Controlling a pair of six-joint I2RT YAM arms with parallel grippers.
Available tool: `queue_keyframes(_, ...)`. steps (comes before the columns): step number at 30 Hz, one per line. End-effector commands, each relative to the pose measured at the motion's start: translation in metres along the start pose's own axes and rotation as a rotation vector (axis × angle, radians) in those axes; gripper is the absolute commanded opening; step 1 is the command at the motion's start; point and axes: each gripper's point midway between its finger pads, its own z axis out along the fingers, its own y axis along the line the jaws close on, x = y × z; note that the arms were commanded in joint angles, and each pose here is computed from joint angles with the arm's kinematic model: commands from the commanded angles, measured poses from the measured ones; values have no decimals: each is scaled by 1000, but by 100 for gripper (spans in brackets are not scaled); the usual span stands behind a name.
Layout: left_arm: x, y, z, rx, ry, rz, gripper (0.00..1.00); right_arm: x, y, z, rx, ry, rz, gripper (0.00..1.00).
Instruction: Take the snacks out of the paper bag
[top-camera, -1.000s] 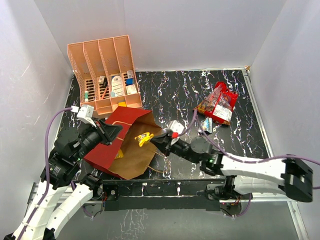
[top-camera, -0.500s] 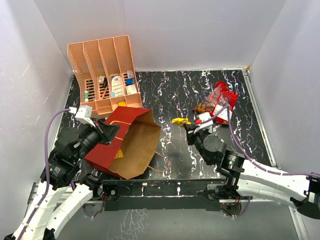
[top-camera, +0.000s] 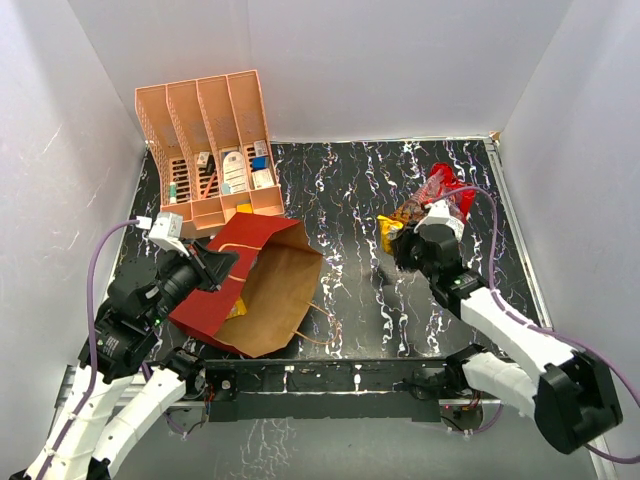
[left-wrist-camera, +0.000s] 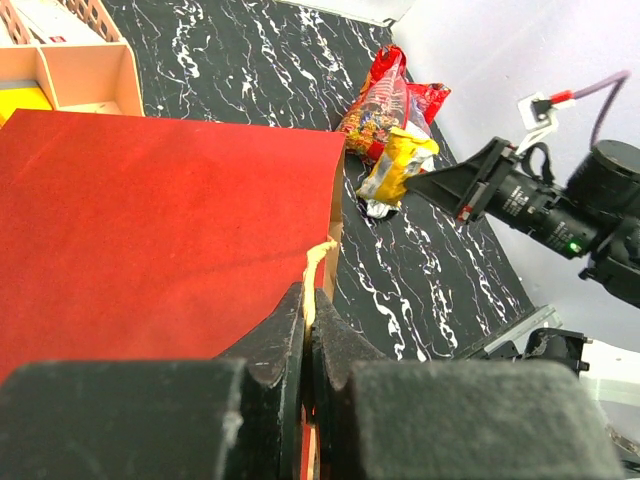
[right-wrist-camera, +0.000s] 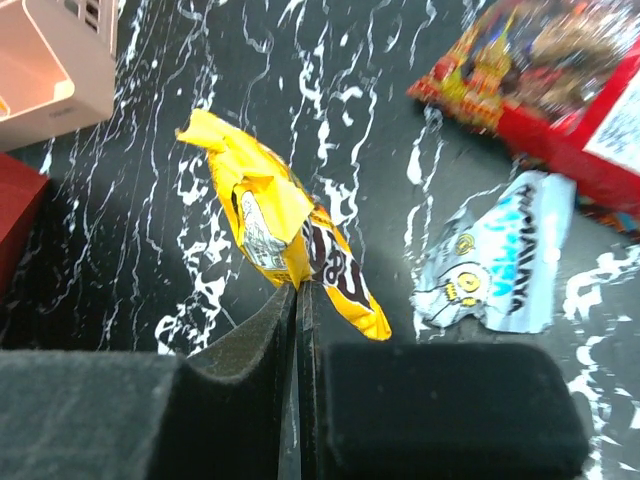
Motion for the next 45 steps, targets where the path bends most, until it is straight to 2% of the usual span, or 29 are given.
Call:
queue_keyframes(1, -11, -9, -6, 29, -23, 13, 0, 3, 26, 13, -206, 68, 157, 7)
queue_keyframes(8, -4, -27, -2, 133, 25, 29, 0, 14, 14, 38, -274, 169, 293, 7)
queue_keyframes(12, 0, -33, 0, 164, 55, 28, 0, 15, -6, 52, -224, 168, 329, 7)
queue_keyframes(13, 0, -34, 0, 168, 60, 28, 0, 15, -14, 54, -195, 166, 338, 10)
queue_keyframes(15, 1, -36, -1, 180, 67, 33, 0, 14, -30, 56, -139, 159, 336, 33)
queue_keyframes(17, 3, -37, -2, 190, 73, 38, 0, 10, -38, 53, -102, 149, 294, 49)
queue_keyframes(19, 4, -37, -2, 197, 77, 44, 0, -1, -38, 47, -99, 117, 244, 56)
queue_keyframes(22, 5, -37, -3, 207, 68, 59, 0, -11, -32, 36, -122, 84, 201, 59)
queue_keyframes(28, 1, -33, -4, 192, 25, 70, 0, 5, 34, 12, -374, 86, 87, 60)
queue_keyframes(32, -3, -28, -6, 157, 2, 72, 0, 20, 101, -15, -604, 44, -103, 60)
queue_keyframes(34, -4, -25, -7, 141, -5, 73, 0, 24, 131, -33, -716, -9, -181, 60)
queue_keyframes(40, -6, -23, -10, 131, -16, 68, 0, 11, 203, -89, -962, -282, -354, 60)
queue_keyframes(45, -7, -26, -9, 144, -28, 61, 0, 27, 253, -102, -1074, -376, -483, 60)
